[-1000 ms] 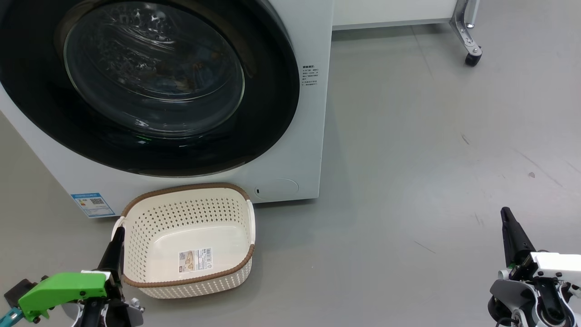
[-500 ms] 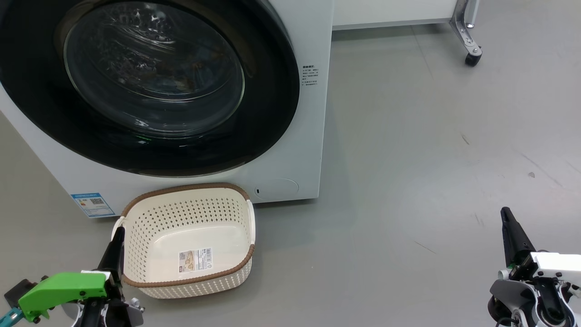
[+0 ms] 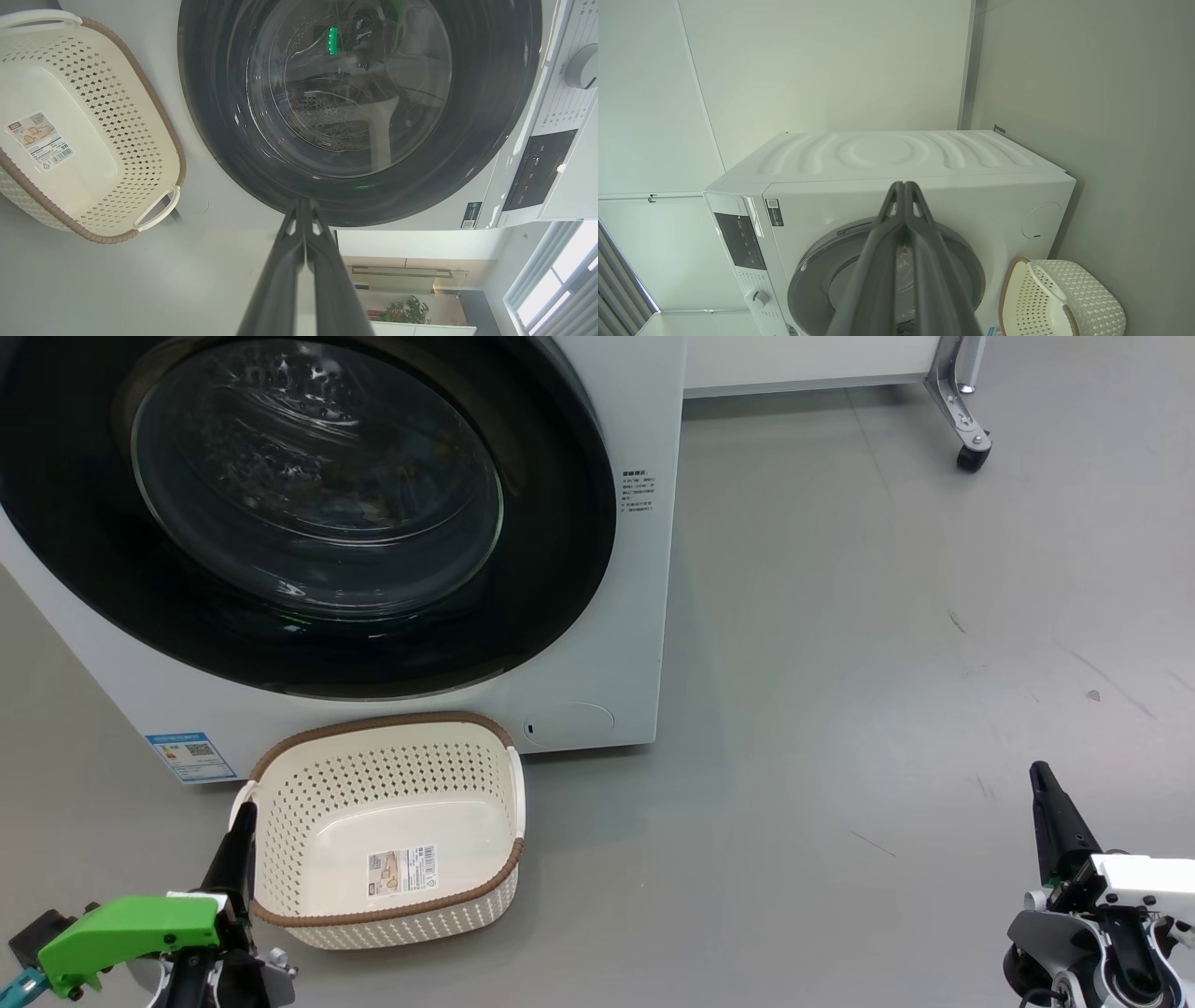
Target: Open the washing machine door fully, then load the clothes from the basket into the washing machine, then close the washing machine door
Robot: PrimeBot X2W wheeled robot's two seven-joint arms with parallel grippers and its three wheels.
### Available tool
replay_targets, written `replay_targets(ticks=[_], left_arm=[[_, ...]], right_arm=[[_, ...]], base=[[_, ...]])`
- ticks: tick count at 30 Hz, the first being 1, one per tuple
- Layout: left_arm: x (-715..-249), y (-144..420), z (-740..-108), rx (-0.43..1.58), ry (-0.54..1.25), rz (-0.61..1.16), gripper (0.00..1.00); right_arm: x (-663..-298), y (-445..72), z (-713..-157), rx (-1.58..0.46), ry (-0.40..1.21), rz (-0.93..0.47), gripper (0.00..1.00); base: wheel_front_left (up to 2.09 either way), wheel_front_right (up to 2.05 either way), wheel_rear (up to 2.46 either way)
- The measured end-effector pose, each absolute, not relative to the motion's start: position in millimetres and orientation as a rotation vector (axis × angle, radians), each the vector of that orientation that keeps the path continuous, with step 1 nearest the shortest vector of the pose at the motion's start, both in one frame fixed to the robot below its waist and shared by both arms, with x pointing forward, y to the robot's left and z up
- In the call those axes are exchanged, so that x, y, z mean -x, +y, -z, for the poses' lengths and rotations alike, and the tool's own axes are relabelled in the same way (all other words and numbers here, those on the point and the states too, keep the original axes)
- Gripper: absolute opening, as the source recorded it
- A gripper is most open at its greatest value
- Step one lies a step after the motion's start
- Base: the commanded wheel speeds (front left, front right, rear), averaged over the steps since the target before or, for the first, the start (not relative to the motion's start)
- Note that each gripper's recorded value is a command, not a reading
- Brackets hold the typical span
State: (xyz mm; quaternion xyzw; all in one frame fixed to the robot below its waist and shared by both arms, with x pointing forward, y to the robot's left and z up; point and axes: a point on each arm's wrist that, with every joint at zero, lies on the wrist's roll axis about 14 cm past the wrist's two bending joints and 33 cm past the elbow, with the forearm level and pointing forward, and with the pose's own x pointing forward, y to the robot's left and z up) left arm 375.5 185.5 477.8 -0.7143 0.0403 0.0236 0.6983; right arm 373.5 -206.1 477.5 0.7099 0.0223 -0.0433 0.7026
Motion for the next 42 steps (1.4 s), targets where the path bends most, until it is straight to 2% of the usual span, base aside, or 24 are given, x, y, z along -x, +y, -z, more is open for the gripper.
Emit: replay_targets(ticks=[42], left_arm=[[-375.6, 185.4, -478.0, 1.592, 0.09, -0.052, 0.0]], right_arm=[[-373.5, -205.9, -477.5, -1.58, 0.05, 0.096, 0.0]], base=[[0.0, 0.0, 0.0]])
